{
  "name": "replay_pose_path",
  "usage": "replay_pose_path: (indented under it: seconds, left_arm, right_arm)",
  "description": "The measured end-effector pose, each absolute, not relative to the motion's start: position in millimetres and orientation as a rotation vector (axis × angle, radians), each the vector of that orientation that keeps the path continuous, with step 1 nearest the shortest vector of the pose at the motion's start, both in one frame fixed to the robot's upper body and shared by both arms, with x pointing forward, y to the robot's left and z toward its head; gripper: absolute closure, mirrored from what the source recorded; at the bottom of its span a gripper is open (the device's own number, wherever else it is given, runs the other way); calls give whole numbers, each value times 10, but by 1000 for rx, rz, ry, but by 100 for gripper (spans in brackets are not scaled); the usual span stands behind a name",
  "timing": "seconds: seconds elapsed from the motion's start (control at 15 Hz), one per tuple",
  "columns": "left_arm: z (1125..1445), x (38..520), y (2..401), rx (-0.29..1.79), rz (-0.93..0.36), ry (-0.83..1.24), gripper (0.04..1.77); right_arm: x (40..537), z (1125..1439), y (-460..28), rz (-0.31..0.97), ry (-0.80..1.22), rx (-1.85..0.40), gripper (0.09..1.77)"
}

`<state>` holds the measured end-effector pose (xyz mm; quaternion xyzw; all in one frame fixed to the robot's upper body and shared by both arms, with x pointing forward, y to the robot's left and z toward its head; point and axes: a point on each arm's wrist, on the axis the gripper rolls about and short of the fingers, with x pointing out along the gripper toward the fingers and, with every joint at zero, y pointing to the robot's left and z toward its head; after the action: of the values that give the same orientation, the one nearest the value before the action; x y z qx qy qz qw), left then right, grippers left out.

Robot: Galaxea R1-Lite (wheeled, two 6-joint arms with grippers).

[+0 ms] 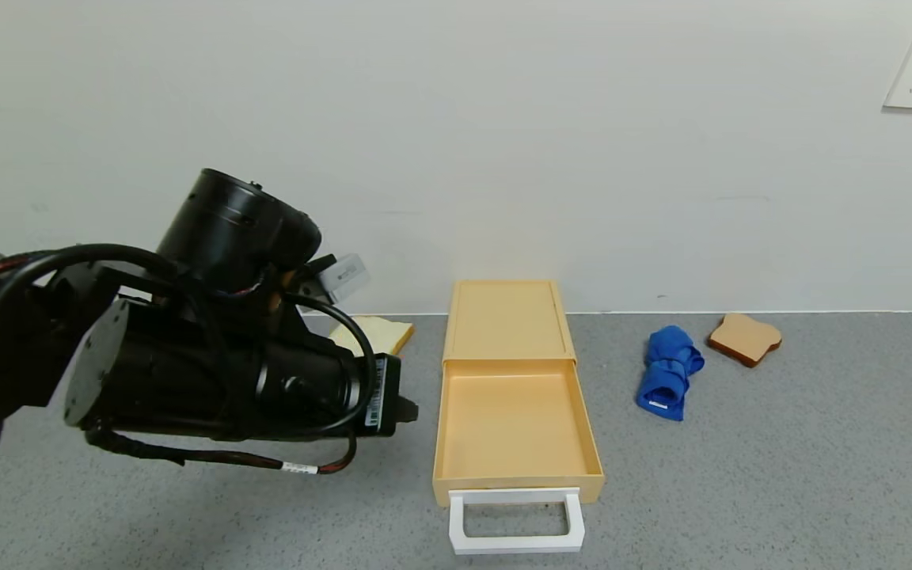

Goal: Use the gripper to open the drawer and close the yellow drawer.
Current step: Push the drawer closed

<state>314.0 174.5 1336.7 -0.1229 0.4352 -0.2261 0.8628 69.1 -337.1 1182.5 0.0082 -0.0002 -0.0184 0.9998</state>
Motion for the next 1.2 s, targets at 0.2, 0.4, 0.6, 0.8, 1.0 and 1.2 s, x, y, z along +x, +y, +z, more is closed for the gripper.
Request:
replay_pose_path:
  seconds: [0.2, 0.4, 0.6, 0.8, 1.0, 1.2]
  left_arm:
    - [13257, 3174, 1609, -248, -423, 998, 170]
    - [13172, 3190, 1431, -234, -379, 1066, 170]
    - [13054, 3199, 1256, -213, -355, 1098, 170]
    - [12902, 3235, 1097, -213, -298, 1127, 170]
    - [12756, 3277, 970, -201, -271, 1164, 170]
    - [12613, 3304, 872, -177, -232, 1227, 170]
  right_arm:
    - [691, 11825, -3371, -36, 0, 16, 16]
    - [691, 11825, -3371, -37, 0, 16, 16]
    - [691, 11825, -3371, -37, 0, 17, 16]
    - [691, 11825, -3371, -37, 0, 16, 16]
    - [691, 11825, -3371, -36, 0, 16, 16]
    - [691, 11825, -3371, -37, 0, 16, 16]
